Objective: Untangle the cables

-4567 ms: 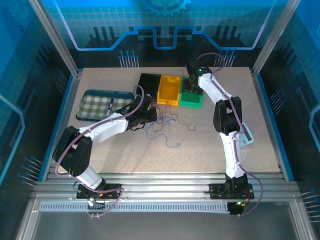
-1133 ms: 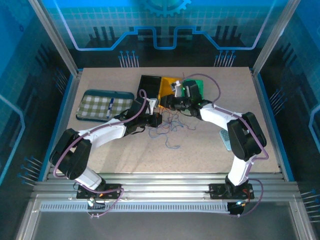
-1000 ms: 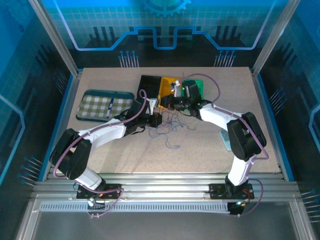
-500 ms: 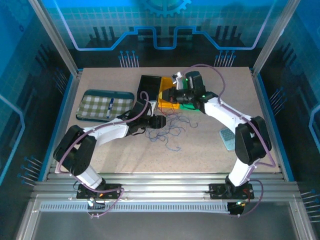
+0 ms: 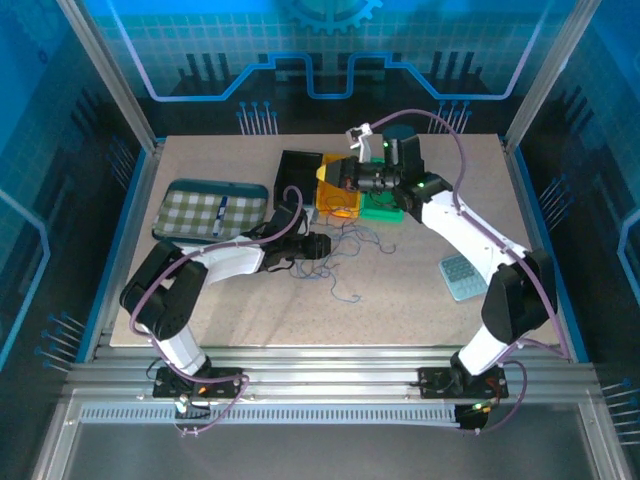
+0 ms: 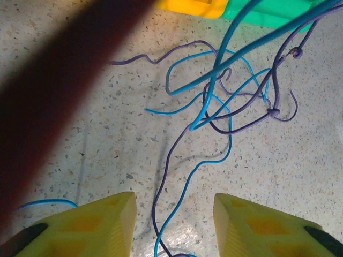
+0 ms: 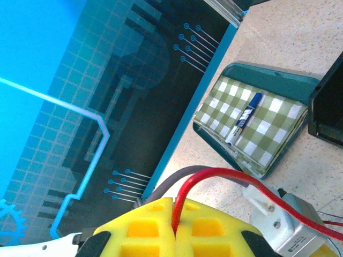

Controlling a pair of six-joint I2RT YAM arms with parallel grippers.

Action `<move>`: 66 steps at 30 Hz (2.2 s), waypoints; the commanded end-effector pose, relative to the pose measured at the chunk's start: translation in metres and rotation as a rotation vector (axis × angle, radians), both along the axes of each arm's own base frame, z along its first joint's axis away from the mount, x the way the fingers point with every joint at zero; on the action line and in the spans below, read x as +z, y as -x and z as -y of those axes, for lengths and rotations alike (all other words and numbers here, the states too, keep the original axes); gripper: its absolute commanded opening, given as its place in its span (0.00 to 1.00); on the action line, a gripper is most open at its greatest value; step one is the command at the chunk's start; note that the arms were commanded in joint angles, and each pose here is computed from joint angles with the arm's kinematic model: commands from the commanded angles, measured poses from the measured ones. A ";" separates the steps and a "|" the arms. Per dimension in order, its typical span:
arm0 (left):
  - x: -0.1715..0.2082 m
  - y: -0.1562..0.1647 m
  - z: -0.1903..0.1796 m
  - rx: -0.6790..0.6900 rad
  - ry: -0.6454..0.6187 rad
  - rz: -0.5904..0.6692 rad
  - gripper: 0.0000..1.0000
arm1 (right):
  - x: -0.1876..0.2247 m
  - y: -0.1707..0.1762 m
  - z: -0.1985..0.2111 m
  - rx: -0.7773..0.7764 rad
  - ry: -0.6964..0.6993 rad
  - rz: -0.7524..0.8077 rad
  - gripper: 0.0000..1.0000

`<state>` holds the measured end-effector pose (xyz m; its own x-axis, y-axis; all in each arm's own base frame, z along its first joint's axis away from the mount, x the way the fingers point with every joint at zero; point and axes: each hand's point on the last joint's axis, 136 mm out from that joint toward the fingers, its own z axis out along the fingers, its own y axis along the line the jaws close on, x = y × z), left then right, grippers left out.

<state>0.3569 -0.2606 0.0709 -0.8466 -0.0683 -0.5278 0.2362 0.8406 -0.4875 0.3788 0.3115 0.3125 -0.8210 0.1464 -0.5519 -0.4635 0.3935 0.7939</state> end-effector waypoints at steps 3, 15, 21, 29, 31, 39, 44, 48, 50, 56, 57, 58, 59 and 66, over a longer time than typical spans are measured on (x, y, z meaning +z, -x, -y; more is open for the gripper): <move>0.031 -0.009 0.008 0.006 0.071 0.090 0.57 | 0.021 0.010 0.010 -0.002 0.003 0.004 0.00; 0.101 -0.010 -0.070 0.291 0.040 0.324 0.73 | 0.004 0.030 0.009 0.083 0.041 -0.082 0.00; 0.119 -0.021 -0.051 0.189 0.241 0.221 0.78 | 0.012 0.040 0.005 0.138 0.005 -0.053 0.00; 0.130 -0.045 -0.006 0.051 0.566 0.020 0.84 | 0.022 0.054 0.004 0.206 -0.026 -0.008 0.00; 0.126 -0.045 0.001 0.025 0.591 -0.030 0.85 | 0.024 0.056 0.006 0.203 -0.027 -0.002 0.00; 0.094 -0.041 0.009 0.014 0.576 -0.141 0.87 | 0.028 0.059 0.006 0.209 -0.052 0.003 0.00; 0.081 -0.047 0.016 0.020 0.598 -0.147 0.82 | 0.027 0.060 0.005 0.215 -0.077 -0.016 0.00; 0.077 -0.054 0.023 0.026 0.643 -0.151 0.73 | 0.029 0.060 0.002 0.220 -0.093 -0.018 0.00; 0.077 -0.055 0.026 0.024 0.660 -0.154 0.64 | 0.027 0.058 0.003 0.211 -0.089 -0.020 0.00; 0.073 -0.054 0.030 0.014 0.671 -0.172 0.26 | 0.018 0.050 0.002 0.178 -0.070 -0.044 0.00; 0.072 -0.053 0.029 0.016 0.669 -0.174 0.20 | 0.016 0.048 0.002 0.171 -0.067 -0.050 0.00; 0.072 -0.053 0.029 0.017 0.666 -0.176 0.14 | 0.014 0.047 0.002 0.166 -0.065 -0.054 0.00; 0.072 -0.052 0.029 0.018 0.663 -0.176 0.06 | 0.012 0.045 0.002 0.157 -0.061 -0.058 0.00; 0.069 -0.047 0.023 0.022 0.596 -0.166 0.00 | 0.008 0.041 0.006 0.130 -0.049 -0.056 0.00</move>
